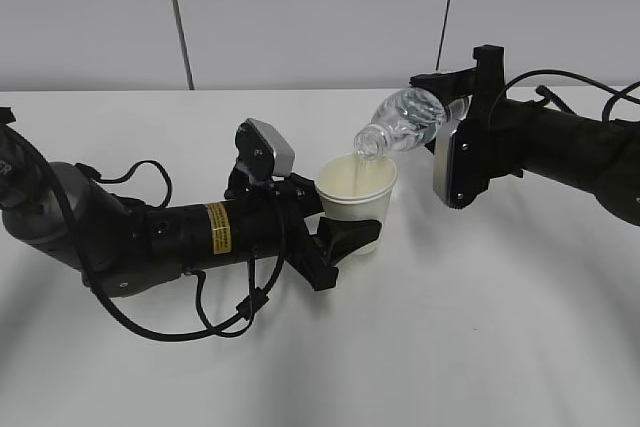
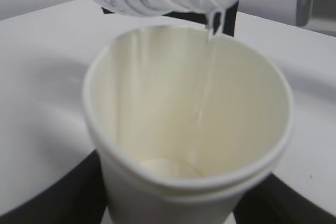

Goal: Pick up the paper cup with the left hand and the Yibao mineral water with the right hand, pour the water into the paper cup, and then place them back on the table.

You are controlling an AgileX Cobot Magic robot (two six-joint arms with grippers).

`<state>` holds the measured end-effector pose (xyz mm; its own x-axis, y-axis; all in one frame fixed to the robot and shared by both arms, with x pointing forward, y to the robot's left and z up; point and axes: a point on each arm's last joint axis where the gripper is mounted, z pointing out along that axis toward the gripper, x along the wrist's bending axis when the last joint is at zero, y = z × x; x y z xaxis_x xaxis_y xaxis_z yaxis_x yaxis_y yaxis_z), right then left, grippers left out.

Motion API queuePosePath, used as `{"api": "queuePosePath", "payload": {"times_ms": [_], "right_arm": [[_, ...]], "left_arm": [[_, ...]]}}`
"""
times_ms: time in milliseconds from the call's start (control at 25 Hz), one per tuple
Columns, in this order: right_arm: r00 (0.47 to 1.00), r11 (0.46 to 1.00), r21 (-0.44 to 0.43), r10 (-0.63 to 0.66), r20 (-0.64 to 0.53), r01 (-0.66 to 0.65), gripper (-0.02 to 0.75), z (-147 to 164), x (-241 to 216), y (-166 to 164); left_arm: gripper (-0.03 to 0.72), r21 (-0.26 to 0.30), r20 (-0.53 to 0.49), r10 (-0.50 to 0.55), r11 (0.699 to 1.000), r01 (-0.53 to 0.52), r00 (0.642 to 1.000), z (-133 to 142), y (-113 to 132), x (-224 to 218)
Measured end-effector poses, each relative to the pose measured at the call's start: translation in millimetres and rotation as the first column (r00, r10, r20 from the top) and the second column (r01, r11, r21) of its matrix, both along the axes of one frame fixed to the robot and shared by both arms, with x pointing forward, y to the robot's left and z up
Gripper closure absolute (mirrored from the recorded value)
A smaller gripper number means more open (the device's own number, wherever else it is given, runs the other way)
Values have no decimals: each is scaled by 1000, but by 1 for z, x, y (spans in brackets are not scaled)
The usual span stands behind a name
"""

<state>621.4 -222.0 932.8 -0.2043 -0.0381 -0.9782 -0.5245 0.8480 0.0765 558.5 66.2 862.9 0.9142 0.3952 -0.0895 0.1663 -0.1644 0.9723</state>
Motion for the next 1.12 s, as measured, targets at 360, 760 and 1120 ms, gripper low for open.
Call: {"api": "queuePosePath", "payload": {"times_ms": [360, 760, 1120], "right_arm": [[1000, 1000, -11, -10, 12, 10, 252, 0, 1, -1], [999, 999, -41, -3, 32, 4, 252, 0, 1, -1], [999, 999, -52, -5, 41, 7, 252, 1, 1, -1]], "left_arm": [[270, 1, 0, -1, 1000, 1, 1000, 0, 0, 0], [270, 1, 0, -1, 1000, 1, 1000, 0, 0, 0], [273, 3, 0, -2, 1000, 2, 1000, 0, 0, 0]]}}
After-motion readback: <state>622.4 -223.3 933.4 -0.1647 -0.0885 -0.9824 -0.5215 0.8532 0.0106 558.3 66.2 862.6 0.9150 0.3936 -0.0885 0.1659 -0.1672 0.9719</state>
